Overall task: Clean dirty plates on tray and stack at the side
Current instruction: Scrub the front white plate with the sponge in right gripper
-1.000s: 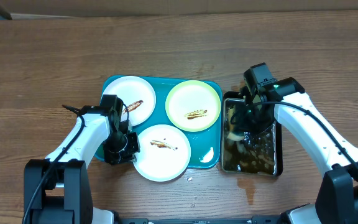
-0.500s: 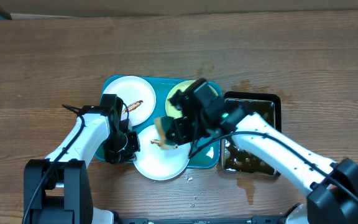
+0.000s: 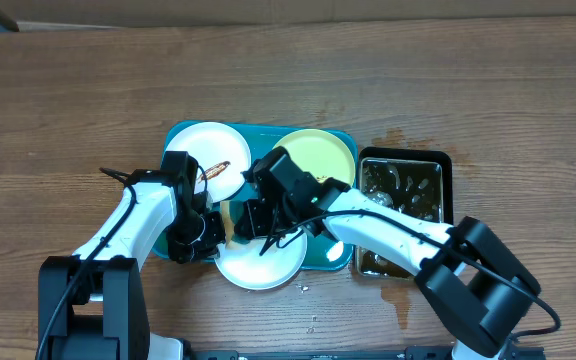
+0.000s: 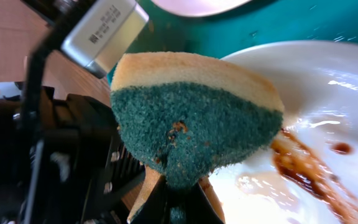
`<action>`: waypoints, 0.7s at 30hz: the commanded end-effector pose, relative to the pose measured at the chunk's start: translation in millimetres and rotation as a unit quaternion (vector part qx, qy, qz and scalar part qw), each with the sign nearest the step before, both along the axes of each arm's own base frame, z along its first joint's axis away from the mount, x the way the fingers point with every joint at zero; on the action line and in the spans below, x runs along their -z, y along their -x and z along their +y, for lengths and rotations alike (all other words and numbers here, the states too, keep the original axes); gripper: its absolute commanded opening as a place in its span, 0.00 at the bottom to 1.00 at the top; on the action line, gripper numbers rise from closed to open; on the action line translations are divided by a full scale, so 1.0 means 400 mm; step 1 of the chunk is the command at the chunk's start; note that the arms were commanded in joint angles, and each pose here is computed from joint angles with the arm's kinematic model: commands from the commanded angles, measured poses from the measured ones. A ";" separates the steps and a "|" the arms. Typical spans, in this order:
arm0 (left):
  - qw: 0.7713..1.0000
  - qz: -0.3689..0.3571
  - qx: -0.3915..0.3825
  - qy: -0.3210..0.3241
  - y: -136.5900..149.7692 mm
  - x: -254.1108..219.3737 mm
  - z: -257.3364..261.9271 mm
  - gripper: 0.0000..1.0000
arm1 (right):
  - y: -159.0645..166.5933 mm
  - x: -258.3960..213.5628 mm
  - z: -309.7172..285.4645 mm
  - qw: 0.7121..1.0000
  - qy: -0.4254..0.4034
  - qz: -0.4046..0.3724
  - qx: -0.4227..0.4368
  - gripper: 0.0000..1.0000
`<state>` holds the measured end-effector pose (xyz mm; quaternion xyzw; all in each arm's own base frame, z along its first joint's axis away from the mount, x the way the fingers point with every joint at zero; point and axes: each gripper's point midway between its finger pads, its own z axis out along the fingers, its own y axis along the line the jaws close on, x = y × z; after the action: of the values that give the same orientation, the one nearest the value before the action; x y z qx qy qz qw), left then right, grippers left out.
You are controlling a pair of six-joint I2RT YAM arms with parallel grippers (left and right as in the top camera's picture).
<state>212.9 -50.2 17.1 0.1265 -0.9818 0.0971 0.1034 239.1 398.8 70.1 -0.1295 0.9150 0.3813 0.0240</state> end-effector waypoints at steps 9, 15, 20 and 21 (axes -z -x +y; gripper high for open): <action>1.000 -0.005 0.003 -0.008 -0.012 -0.001 0.003 0.04 | -0.012 0.113 -0.001 0.998 0.049 0.031 0.040 0.04; 1.000 0.003 0.003 -0.010 -0.003 -0.002 0.005 0.04 | -0.037 0.189 -0.145 0.976 0.176 0.051 0.119 0.04; 1.000 0.004 0.002 -0.011 -0.001 -0.002 0.005 0.04 | -0.010 0.216 -0.251 0.955 0.248 0.096 0.133 0.04; 1.000 0.004 0.002 -0.012 -0.001 -0.002 0.006 0.04 | -0.004 0.219 -0.268 0.951 0.260 0.101 0.131 0.04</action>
<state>210.7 -54.1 17.9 0.1230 -0.9811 0.1025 0.1084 237.7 337.4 14.4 -0.0007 0.9714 0.2298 -0.0600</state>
